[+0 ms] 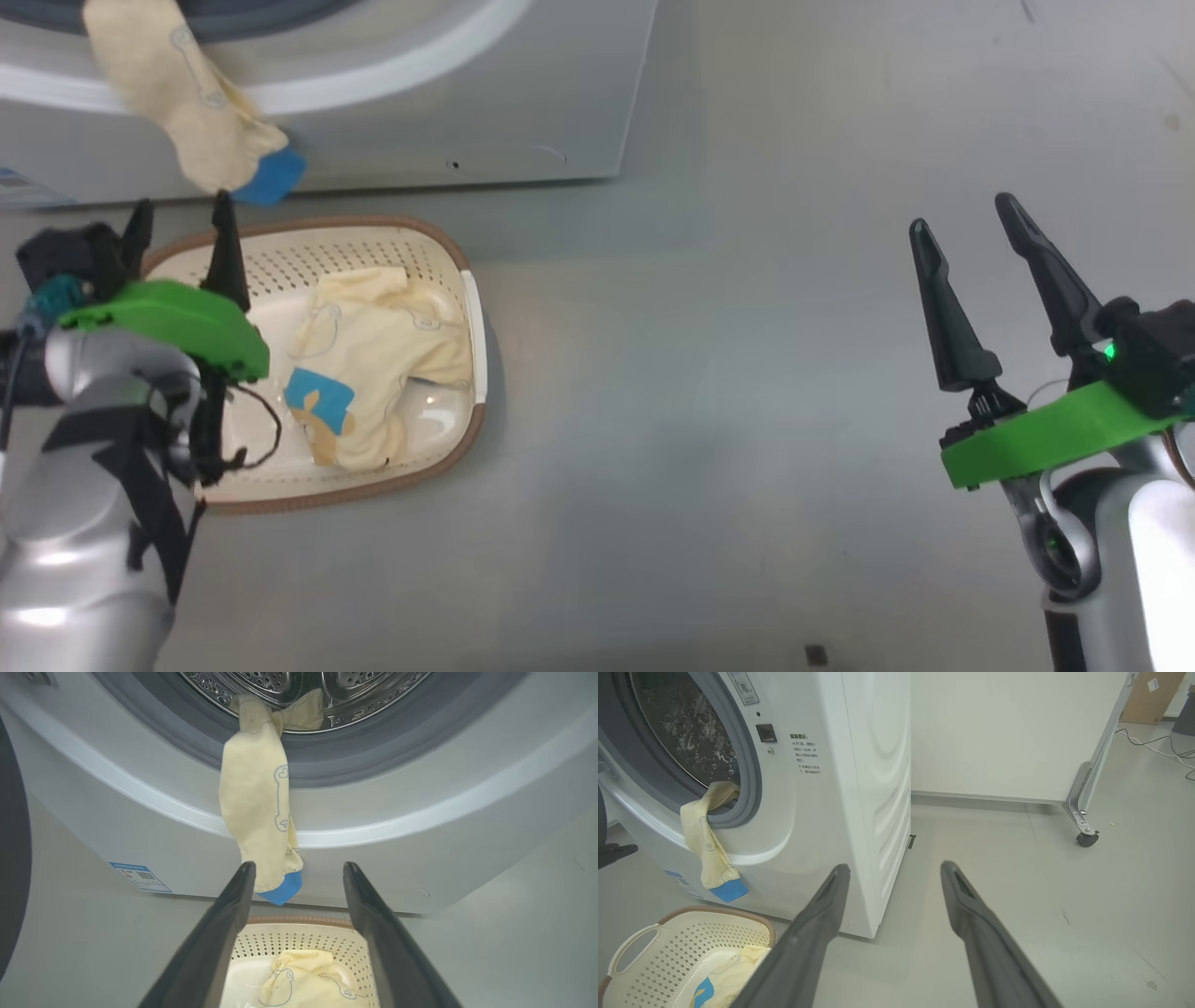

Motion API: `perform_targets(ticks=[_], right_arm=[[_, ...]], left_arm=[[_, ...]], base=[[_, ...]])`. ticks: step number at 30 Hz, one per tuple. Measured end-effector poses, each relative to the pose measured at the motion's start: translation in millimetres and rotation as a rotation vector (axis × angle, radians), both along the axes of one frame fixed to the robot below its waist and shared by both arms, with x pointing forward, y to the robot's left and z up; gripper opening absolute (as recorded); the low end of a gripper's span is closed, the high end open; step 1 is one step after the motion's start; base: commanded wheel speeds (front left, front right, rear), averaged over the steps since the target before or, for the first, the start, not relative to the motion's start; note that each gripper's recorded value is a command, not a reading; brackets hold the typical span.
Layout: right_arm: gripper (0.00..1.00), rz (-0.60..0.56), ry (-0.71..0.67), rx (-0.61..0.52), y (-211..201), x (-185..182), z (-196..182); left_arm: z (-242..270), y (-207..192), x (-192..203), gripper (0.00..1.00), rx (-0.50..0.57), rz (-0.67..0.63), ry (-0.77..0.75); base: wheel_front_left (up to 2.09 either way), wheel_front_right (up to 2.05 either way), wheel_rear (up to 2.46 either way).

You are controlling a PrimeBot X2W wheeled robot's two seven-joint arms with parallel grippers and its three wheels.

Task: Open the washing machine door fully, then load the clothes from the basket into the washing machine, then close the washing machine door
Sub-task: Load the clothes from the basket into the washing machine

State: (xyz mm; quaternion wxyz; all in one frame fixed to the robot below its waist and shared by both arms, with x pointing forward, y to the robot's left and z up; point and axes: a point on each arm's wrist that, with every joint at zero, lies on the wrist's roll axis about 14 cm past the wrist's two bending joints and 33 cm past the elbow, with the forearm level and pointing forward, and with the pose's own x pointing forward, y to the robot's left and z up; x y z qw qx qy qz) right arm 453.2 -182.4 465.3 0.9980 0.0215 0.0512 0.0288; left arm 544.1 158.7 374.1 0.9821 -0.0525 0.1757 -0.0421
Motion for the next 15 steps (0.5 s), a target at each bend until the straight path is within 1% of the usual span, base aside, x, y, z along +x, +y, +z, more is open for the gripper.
perform_targets(ticks=[7,15], right_arm=[[1.00,0.012,0.057,0.018,4,17,-38],[1.00,-0.031,0.105,0.009,-14,21,-67]], left_arm=[[-58,2,40,1.00,0.021,-0.021,0.161],[-105,2,74,1.00,0.047,-0.041,0.279]], base=[[0.00,0.00,0.00],[0.00,0.00,0.00]])
